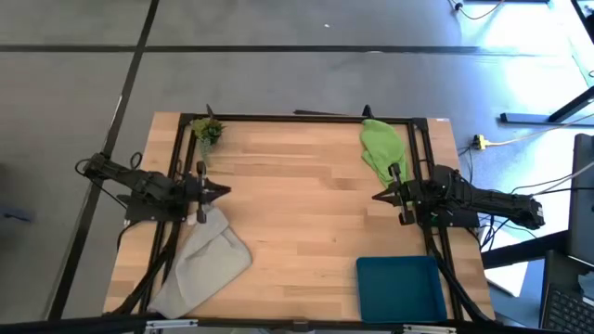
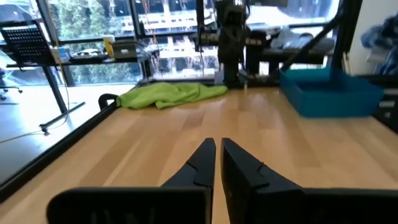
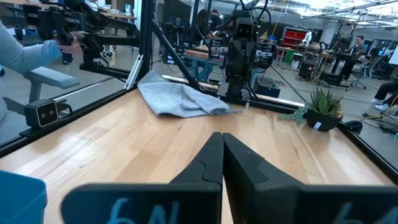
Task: Roll microfiber towels into tight, uniform cylinder then place into a basket
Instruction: Fold the gray towel
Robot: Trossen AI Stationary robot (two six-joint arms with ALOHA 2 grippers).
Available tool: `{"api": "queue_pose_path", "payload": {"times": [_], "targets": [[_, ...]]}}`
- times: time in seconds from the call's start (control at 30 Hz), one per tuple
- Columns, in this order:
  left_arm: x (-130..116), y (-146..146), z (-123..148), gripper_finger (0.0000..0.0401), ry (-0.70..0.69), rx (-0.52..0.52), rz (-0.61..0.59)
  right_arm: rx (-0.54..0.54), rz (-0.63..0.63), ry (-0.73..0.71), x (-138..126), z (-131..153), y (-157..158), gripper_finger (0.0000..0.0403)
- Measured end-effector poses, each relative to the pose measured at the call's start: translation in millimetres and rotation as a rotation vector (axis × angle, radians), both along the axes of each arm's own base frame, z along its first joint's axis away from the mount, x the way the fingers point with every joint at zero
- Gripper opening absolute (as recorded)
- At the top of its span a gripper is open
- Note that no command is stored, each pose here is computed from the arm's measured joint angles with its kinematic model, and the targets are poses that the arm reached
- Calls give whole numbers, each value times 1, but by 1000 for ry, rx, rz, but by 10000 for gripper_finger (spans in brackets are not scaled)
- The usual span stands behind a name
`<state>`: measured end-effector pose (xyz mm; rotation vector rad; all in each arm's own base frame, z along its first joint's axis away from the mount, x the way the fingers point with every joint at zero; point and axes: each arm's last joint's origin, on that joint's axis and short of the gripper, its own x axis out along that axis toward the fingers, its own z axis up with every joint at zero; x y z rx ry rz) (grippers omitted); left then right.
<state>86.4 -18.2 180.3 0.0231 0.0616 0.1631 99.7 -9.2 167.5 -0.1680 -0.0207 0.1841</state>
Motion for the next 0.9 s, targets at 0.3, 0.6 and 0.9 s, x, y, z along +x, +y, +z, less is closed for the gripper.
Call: {"api": "queue_pose_path", "payload": {"times": [0.3,0.6,0.9], "targets": [[-1,0,5,98,-30,-100,-6,0,0,1,0,0,0,8],[-16,5,46,108,165,-259,2,6,0,0,0,0,0,8],[13,-8,57,107,541,-582,209,6,0,-5,0,1,0,8]]}}
